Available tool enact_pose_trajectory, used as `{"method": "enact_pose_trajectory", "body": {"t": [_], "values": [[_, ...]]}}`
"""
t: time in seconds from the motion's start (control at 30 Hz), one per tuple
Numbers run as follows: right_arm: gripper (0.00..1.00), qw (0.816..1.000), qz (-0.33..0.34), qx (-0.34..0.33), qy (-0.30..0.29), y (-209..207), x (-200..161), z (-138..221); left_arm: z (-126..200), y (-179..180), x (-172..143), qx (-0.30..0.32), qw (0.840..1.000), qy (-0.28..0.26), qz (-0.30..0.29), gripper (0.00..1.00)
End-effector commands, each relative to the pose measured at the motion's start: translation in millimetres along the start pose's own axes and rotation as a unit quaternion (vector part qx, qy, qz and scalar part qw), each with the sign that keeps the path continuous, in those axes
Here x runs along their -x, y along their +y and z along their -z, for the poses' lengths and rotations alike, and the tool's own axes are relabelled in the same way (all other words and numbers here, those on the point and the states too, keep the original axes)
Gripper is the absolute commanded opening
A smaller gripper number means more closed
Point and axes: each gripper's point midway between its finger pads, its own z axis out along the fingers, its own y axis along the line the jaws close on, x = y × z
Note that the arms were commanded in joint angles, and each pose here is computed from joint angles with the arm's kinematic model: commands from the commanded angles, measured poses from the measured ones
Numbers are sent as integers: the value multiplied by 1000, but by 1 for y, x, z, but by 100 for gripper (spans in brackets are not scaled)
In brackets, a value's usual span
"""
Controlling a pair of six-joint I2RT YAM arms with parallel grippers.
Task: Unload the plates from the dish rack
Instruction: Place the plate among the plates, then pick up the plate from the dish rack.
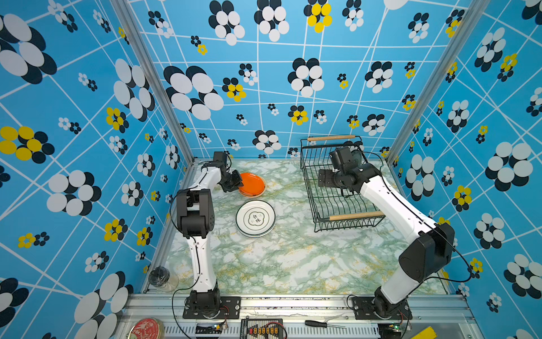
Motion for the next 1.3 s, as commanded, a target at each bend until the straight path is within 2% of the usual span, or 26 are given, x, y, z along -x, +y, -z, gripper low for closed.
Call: {"method": "enact_pose_trajectory", "body": {"t": [0.0,0.1,0.27,0.67,0.87,1.03,1.2,1.27], "values": [[99,1000,0,6,-6,-3,1,6,-2,4,2,14,1000,5,-9,29],[99,1000,1,7,-5,-3,0,6,-2,4,1,23,1000,5,-14,33],[99,1000,1,8,-2,-3,-1,4,-1,6,1,46,999,5,-24,47],[99,1000,4,5,3,-6,-4,3,-4,4,-5,73,996,18,-43,56],[99,1000,15,1,-9,-12,3,2,32,-8,-2,67,996,-26,-57,73],[99,999,34,-26,-17,-27,10,0,72,-26,-5,51,993,-55,-88,81],[99,998,25,-56,-35,-50,24,-11,111,-41,-10,30,990,-90,-104,85],[99,997,15,-65,-47,-59,33,-20,118,-43,-14,25,990,-93,-104,92]]}}
